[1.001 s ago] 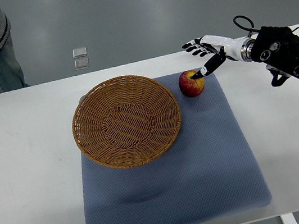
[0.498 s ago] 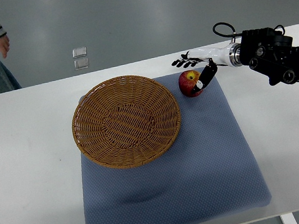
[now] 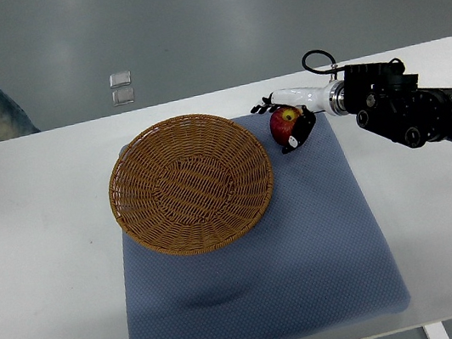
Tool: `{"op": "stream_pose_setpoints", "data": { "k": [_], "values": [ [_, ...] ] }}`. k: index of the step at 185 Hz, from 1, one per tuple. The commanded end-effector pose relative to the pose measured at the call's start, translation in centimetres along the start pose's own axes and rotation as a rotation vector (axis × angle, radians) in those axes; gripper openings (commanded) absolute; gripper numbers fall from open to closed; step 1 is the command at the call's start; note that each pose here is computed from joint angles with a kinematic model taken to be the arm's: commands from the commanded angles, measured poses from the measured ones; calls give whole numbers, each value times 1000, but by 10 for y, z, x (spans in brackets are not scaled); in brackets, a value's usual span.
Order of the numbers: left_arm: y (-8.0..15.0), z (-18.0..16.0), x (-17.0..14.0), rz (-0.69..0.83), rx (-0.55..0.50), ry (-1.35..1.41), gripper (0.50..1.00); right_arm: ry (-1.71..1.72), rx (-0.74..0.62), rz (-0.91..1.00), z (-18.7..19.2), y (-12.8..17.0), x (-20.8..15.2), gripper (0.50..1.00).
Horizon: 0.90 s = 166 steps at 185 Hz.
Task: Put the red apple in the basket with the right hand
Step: 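Close the right hand's fingers around the red apple and lift it, then carry the held apple with the right hand over the wicker basket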
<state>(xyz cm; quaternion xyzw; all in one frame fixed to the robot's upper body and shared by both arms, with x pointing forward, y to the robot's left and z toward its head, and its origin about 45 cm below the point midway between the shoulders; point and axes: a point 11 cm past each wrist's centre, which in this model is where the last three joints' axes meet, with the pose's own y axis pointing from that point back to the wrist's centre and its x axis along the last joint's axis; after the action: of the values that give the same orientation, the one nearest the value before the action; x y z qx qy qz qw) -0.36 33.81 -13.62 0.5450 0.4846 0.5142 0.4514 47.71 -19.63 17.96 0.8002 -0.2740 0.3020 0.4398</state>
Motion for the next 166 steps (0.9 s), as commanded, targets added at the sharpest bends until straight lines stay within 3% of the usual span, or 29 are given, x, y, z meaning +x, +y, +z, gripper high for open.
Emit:
{"op": "stream_pose_setpoints", "data": {
  "k": [1,42,43,52,74,81,95,96,104,163,166],
  "values": [
    [0,0,0,0,-1,1,1000,38,-29,-1,6,-1,-3,907],
    [0,0,0,0,-1,1,1000,74,-60,9,15,-1,-3,895],
    [0,0,0,0,-1,0,1000,82,-63,7,16,0,-3,875],
    [0,0,0,0,-1,0,1000,82,-65,10,17,0,-2,852],
    [0,0,0,0,1,-2,1000,83,-66,14,18,1,0,742],
    [0,0,0,0,-1,-2,1000,85,-66,13,18,1,-1,689],
    [0,0,0,2,-1,-1,1000,86,-65,15,17,1,1,674],
    [0,0,0,0,-1,0,1000,93,-60,27,13,1,8,642],
    [0,0,0,2,-1,-1,1000,92,-57,35,12,2,11,615],
    [0,0,0,0,-1,0,1000,107,57,130,-25,8,63,590],
    [0,0,0,0,0,0,1000,107,127,149,-42,10,74,592]
  ]
}}
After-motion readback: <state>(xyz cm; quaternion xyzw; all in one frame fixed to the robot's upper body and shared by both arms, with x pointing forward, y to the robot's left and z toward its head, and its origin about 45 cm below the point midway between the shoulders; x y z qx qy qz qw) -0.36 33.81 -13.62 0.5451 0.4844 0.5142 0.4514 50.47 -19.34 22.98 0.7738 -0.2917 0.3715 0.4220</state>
